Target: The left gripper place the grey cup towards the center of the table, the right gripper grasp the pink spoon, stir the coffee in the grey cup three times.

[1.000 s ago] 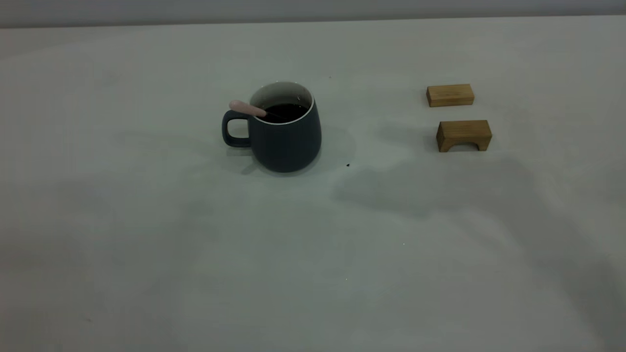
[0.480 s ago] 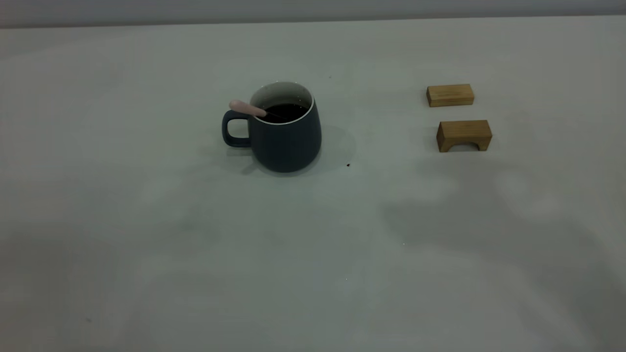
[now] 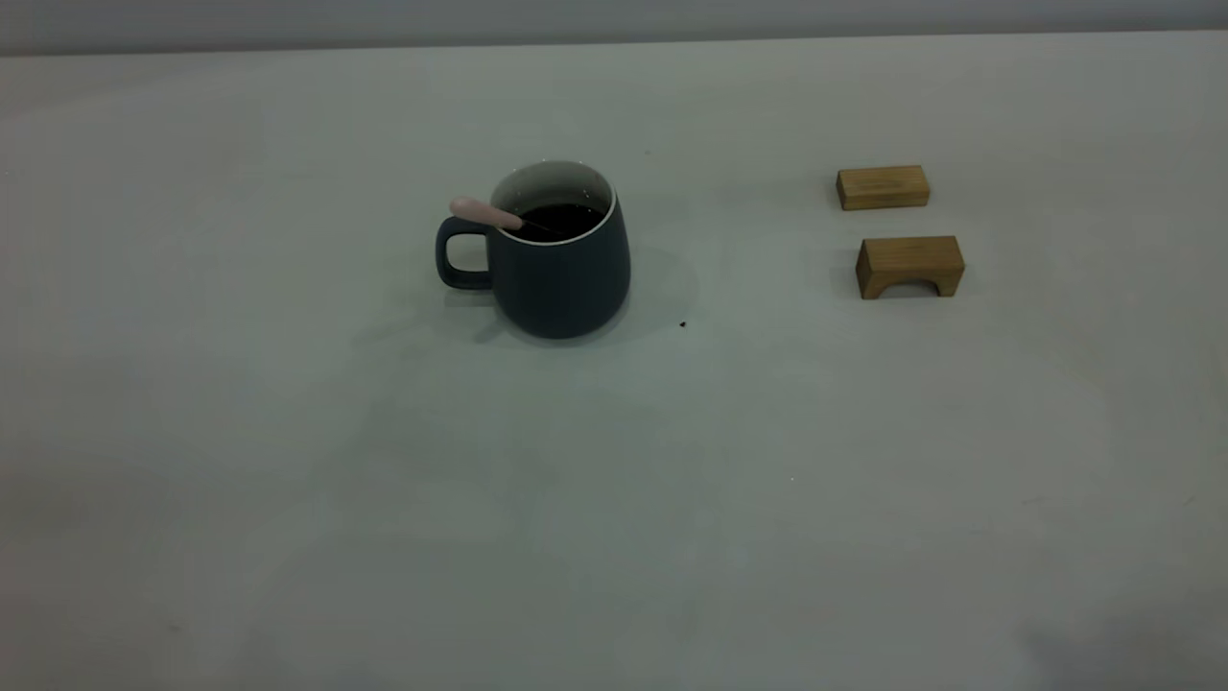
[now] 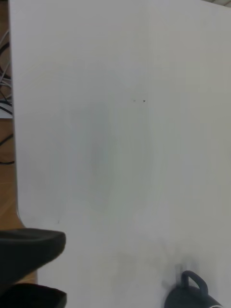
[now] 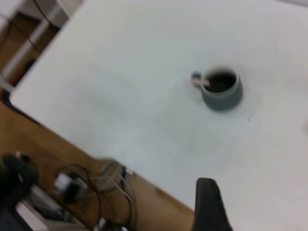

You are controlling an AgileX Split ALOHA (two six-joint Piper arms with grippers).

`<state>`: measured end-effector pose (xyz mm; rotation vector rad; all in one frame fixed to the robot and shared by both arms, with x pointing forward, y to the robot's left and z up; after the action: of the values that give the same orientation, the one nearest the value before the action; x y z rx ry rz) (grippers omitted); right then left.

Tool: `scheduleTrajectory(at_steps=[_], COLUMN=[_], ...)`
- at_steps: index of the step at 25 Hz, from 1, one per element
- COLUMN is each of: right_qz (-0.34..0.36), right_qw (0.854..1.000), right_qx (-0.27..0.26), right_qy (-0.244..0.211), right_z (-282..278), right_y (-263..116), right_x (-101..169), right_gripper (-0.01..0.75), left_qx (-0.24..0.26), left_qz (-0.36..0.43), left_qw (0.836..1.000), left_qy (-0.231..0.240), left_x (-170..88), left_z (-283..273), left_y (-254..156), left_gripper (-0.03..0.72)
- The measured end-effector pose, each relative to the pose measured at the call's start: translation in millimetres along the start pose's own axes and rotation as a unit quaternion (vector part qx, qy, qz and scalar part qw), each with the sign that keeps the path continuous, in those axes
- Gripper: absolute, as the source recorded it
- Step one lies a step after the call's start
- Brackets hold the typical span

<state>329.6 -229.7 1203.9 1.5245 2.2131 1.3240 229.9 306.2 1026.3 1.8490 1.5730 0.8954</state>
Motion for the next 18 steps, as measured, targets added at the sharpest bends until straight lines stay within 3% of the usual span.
scheduleTrajectory(at_steps=[6, 10, 14, 18], right_qz=[0.004, -0.014, 0.000, 0.006], right_qw=[0.998, 0.991, 0.984, 0.979], right_qx=[0.000, -0.002, 0.002, -0.037], right_qy=[-0.059, -0.131, -0.176, -0.199], right_z=[3, 10, 20, 30], right_y=[-82, -123, -152, -164], right_x=[-21, -38, -51, -60], right_gripper=[0.547, 0.547, 0.547, 0.547], left_qx=[0.000, 0.000, 0.000, 0.000], left_qz=[0.000, 0.000, 0.000, 0.000], left_qw=[1.000, 1.000, 1.000, 1.000], left_qy=[0.000, 0.000, 0.000, 0.000], left_x=[0, 0, 0, 0], left_z=[0, 0, 0, 0], left_y=[0, 0, 0, 0], left_gripper=[0.247, 0.247, 0.247, 0.247])
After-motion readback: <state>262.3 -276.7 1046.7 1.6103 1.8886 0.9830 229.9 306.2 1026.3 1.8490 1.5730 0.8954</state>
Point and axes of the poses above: a point on each arm's last joint axis where the gripper is mounted, z pointing out along that axis toward the gripper, x along the wrist's bending axis when the last joint is at zero, y = z × x, the point moved 1 cm from there along z, pointing out along that axis toward the gripper, and after that the axes turned 8 degrees about z, right-handed, at the moved point
